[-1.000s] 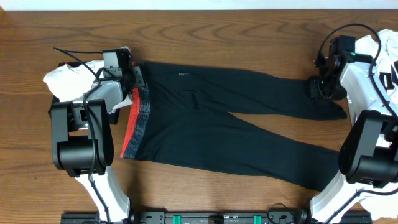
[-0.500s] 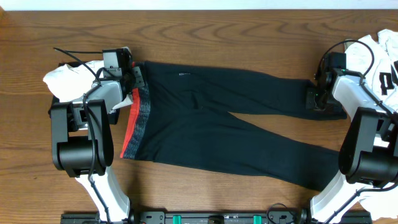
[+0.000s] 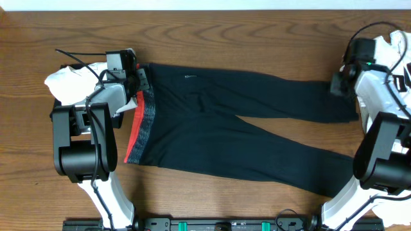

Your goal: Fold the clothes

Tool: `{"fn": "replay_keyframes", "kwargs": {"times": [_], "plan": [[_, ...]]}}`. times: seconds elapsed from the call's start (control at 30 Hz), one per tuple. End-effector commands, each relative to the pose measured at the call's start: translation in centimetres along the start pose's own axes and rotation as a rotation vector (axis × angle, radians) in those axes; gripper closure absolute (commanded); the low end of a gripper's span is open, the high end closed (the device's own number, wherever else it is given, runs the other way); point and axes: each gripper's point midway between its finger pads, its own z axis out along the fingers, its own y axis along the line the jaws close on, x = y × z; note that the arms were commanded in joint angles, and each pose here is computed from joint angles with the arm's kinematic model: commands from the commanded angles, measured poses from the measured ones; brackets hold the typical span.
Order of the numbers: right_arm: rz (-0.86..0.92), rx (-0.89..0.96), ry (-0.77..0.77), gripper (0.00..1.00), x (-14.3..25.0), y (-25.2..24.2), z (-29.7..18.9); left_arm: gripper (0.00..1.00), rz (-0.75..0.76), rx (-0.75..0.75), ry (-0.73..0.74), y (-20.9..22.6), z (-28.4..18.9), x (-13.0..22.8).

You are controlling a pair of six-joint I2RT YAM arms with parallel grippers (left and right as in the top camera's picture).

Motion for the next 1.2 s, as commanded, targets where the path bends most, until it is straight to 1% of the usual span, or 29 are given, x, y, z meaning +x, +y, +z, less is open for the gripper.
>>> {"fn": "replay_keyframes", "kwargs": {"times": [0.0, 0.03, 0.07, 0.13, 0.17, 0.2, 0.3, 0.33, 0.4, 0.47, 0.53, 0.67, 0.73, 0.77, 0.8, 0.87, 0.9, 1.03, 1.17], "plan": [[0.005, -0.030, -0.064, 0.93, -1.9, -0.7, -0.3, 0.70, -0.007, 0.009, -0.023, -0.4, -0.9, -1.1], [0.013, -0.036, -0.076, 0.91, -2.2, -0.8, -0.3, 0.70, -0.007, 0.017, -0.025, -0.6, -0.9, -1.2], [0.020, -0.043, -0.085, 0.80, -2.5, -0.9, -0.3, 0.69, -0.006, 0.030, -0.027, -0.8, -1.0, -1.3], [0.030, -0.043, -0.091, 0.37, -2.6, -1.3, -0.2, 0.64, -0.005, 0.034, -0.035, -1.0, -1.4, -1.6], [0.033, -0.040, -0.090, 0.28, -2.6, -1.5, -0.2, 0.62, -0.004, 0.035, -0.041, -1.0, -1.6, -1.8], [0.034, -0.040, -0.085, 0.25, -2.5, -1.6, -0.1, 0.61, -0.003, 0.036, -0.046, -1.1, -1.8, -2.0], [0.031, -0.051, -0.043, 0.22, -1.4, -1.4, -0.1, 0.51, 0.000, 0.041, -0.072, -1.4, -3.0, -2.9], [0.027, -0.072, -0.024, 0.20, -0.9, -1.1, -0.1, 0.50, 0.001, 0.043, -0.080, -1.5, -3.5, -3.3], [0.038, -0.149, 0.030, 0.16, 0.4, 0.3, -0.4, 0.44, 0.004, 0.048, -0.106, -1.8, -5.0, -4.2], [0.060, -0.211, 0.080, 0.16, 1.5, 1.3, -0.7, 0.41, 0.007, 0.052, -0.132, -2.2, -6.8, -5.1], [0.069, -0.304, 0.119, 0.18, 2.4, 2.8, -1.3, 0.39, 0.009, 0.057, -0.150, -2.5, -9.1, -5.8], [0.085, -0.472, 0.168, 0.23, 3.4, 5.2, -2.9, 0.32, 0.011, 0.060, -0.169, -3.1, -13.8, -6.3], [0.099, -0.572, 0.162, 0.26, 3.2, 6.3, -4.6, 0.32, 0.013, 0.064, -0.187, -3.4, -16.8, -6.4], [0.102, -0.590, 0.157, 0.26, 3.1, 6.4, -4.9, 0.32, 0.014, 0.066, -0.199, -3.5, -18.2, -6.4], [0.107, -0.630, 0.142, 0.25, 2.8, 6.7, -5.9, 0.26, 0.014, 0.068, -0.205, -3.6, -19.5, -6.3], [0.116, -0.681, 0.114, 0.22, 2.3, 6.8, -7.9, 0.13, 0.015, 0.069, -0.214, -3.8, -22.1, -5.8], [0.119, -0.693, 0.096, 0.21, 2.1, 6.5, -9.1, 0.10, 0.015, 0.066, -0.216, -3.8, -23.4, -5.4], [0.115, -0.691, 0.034, 0.18, 1.9, 5.4, -13.5, 0.09, 0.010, 0.050, -0.176, -3.4, -27.2, -2.7], [0.134, -0.677, 0.015, 0.13, 3.1, 4.5, -17.7, 0.09, -0.025, -0.004, -0.022, -2.2, -28.6, 2.2]]}}
